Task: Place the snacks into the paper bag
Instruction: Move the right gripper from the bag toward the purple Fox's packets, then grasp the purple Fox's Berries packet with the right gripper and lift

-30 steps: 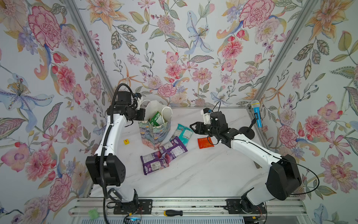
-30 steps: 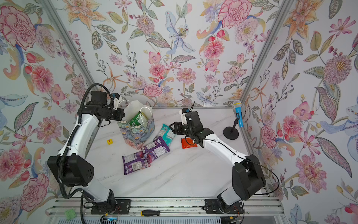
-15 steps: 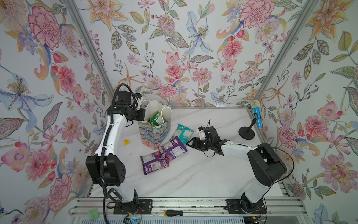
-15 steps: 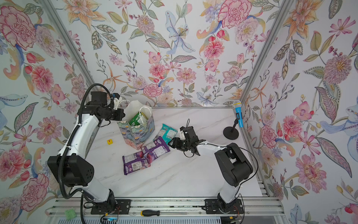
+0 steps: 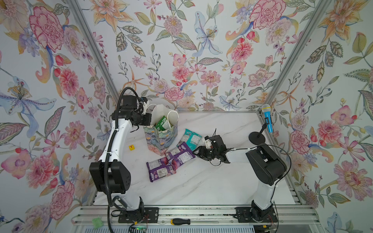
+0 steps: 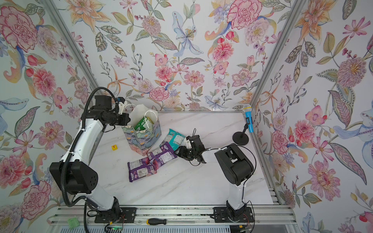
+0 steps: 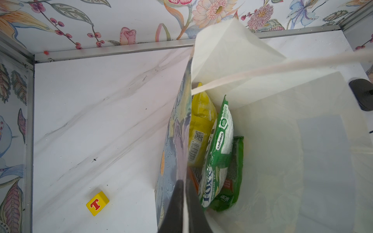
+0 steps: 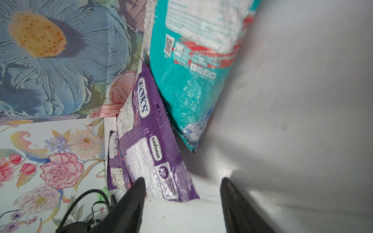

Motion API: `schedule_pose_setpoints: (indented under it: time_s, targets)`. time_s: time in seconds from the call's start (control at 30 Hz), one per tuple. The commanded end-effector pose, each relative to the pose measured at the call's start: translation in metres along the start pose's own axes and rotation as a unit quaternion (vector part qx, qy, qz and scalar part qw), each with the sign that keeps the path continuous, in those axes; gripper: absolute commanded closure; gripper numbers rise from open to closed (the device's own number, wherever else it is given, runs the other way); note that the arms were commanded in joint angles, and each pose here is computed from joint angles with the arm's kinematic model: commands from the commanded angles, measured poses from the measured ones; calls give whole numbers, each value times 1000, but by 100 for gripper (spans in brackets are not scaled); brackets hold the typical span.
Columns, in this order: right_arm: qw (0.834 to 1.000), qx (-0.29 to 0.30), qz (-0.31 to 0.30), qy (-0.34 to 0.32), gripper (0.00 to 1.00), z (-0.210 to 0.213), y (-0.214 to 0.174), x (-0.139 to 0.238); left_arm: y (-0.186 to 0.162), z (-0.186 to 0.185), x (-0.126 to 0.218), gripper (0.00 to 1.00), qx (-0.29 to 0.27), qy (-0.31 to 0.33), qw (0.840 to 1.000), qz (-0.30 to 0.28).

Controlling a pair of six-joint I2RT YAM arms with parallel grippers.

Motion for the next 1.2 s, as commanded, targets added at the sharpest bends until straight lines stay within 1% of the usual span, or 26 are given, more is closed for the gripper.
schedule_pose_setpoints:
  time_s: [0.0, 0.23, 0.47, 0.6, 0.67, 0.73, 0.83, 1.0, 1.17]
  targets:
    - [1000, -7, 5, 23, 39, 5, 2, -9, 1, -8, 9, 94, -2, -9, 1000, -11]
    - [998, -11, 15, 60, 43, 18, -1, -15, 2, -8, 10, 94, -3, -9, 1000, -13]
    - [997, -5, 19, 76, 46, 31, -6, -16, 2, -8, 10, 94, -3, -10, 1000, -13]
    - [996, -3, 15, 90, 51, 37, -4, -15, 2, -9, 11, 94, -3, -9, 1000, -15]
    - [995, -1, 15, 95, 56, 41, -3, -14, 3, -9, 11, 94, -3, -10, 1000, -15]
    - [995, 2, 14, 99, 70, 44, -2, -14, 2, -8, 11, 94, -2, -10, 1000, -14]
    - [994, 7, 11, 106, 84, 50, 0, -11, 2, -8, 10, 94, -3, -9, 1000, -14]
    - [992, 19, 9, 122, 100, 65, 3, -2, 2, -8, 11, 94, -3, -9, 1000, -14]
    - [988, 42, 1, 148, 100, 98, 7, 16, 2, -8, 11, 94, -3, -9, 1000, -14]
Point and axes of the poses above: each gripper's point midway between its finger pads, its own x axis back along the fingers, its own z axis along the line the jaws close on, y = z × x, the point moved 6 cm from there along x, back along the fingers, and after that the axes turned 4 degrees about -x, right-handed, at the moved point
